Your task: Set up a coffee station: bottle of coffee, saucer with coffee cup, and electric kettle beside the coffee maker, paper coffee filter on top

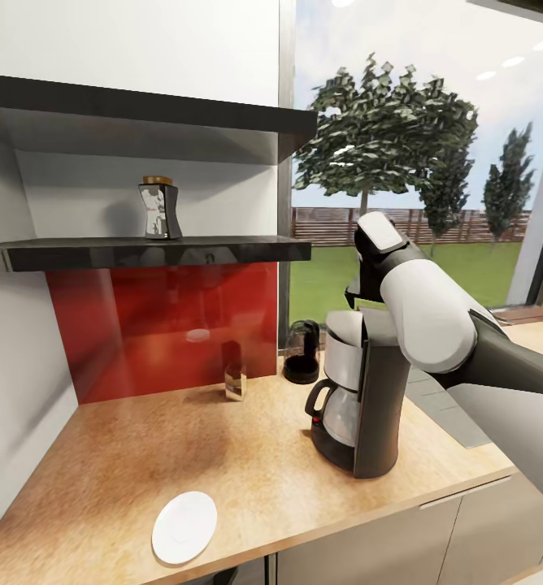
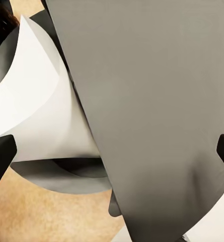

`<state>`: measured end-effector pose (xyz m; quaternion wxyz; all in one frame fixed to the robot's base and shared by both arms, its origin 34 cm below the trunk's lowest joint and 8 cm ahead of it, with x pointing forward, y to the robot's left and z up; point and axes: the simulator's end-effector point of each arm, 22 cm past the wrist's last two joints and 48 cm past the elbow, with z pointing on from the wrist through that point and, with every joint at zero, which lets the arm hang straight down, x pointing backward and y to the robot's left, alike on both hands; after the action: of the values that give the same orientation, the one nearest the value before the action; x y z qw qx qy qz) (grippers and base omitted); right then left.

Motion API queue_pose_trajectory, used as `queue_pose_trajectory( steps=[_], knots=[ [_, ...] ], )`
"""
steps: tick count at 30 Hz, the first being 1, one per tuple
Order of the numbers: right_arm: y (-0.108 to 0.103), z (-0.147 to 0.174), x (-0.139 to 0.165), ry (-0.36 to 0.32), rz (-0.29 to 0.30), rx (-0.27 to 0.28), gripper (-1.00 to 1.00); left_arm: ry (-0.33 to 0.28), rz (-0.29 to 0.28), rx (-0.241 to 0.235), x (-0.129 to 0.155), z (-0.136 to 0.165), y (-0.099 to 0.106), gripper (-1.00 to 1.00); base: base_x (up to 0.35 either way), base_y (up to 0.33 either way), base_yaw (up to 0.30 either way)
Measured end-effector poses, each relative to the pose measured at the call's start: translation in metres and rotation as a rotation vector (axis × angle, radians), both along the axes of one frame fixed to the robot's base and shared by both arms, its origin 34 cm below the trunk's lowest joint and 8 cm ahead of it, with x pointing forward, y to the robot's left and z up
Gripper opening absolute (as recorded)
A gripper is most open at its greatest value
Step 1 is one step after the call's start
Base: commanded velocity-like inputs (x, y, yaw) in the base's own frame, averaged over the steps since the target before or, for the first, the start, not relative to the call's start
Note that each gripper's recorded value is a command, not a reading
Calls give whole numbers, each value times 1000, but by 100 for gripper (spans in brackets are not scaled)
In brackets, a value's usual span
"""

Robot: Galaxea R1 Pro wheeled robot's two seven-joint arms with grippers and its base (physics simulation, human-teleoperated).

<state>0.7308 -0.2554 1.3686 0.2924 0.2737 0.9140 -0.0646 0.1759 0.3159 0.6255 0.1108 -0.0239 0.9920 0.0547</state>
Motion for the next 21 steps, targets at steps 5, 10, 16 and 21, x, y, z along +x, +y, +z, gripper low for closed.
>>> queue_pose_trajectory(
  steps=[5, 10, 16, 21],
  knots=[
    [0, 0, 0, -1, 0, 0, 100, 0, 0, 2, 0, 0, 0, 100, 0, 0, 0],
    [1, -1, 0, 2, 3, 0, 100, 0, 1, 3, 0, 0, 1, 100, 0, 0, 0],
    [5, -9, -1, 25, 17, -4, 100, -1, 2, 3, 0, 0, 1, 100, 0, 0, 0],
    [6, -6, -3, 20, 18, -3, 100, -8, 4, 3, 4, 1, 1, 100, 0, 0, 0]
  ],
)
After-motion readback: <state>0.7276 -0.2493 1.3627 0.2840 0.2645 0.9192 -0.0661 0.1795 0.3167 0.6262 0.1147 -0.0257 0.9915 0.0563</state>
